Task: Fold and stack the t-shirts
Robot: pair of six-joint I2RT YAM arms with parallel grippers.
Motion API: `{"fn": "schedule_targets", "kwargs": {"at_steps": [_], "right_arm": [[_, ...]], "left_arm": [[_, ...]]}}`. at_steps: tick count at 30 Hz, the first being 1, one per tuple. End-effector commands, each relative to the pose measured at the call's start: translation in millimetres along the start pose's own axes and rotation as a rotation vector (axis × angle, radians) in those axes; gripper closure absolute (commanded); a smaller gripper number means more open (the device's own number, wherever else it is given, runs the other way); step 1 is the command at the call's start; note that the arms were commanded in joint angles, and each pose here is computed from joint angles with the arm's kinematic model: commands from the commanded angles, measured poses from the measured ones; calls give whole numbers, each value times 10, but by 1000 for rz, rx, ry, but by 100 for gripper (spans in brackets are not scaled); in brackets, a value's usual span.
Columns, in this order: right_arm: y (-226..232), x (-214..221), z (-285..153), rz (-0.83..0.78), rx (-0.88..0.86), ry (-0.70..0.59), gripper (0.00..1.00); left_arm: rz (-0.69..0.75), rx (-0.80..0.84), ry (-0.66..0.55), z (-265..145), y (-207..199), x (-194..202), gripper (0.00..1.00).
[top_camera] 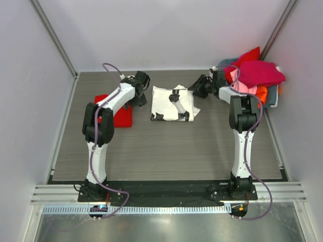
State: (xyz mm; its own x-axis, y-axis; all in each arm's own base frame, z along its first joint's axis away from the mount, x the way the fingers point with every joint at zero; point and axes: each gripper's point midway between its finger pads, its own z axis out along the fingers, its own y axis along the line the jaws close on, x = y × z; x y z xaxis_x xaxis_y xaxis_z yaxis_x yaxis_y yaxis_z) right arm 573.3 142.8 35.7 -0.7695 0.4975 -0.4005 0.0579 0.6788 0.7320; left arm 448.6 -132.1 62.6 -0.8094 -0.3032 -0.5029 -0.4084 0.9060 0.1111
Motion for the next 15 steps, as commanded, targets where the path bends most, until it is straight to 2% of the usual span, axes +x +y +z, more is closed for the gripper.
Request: {"fn": "schedule_targets", "kwargs": {"at_steps": [1,2,3,4,8,12,13,15], "right_arm": [[-338,163,-54,7,129,35,41],[-310,132,-81,-5,133,23,35],[-321,150,-91,-6,137,26,34],[-317,142,-105,-6,136,23,33],[-243,195,-94,1,85,45,34],[-310,227,-90,0,104,44,35],[-319,244,-84,1,107,48,36],[-360,253,-77,7,118,47,40]], "left_arm": [[-111,239,-156,-751,-199,-544,21],[-112,280,-156,-821,-250,-563,16],[-114,324,-187,-898,-317,-654,5],[-107,361,-197,-935,-386,-694,1],[-81,507,-188,-891,-727,-820,0],[-92,678,-116,-655,-1136,-830,0],[-83,693,-76,-499,-1216,-744,0],[-74,708,-86,-419,-1283,-774,0]]}}
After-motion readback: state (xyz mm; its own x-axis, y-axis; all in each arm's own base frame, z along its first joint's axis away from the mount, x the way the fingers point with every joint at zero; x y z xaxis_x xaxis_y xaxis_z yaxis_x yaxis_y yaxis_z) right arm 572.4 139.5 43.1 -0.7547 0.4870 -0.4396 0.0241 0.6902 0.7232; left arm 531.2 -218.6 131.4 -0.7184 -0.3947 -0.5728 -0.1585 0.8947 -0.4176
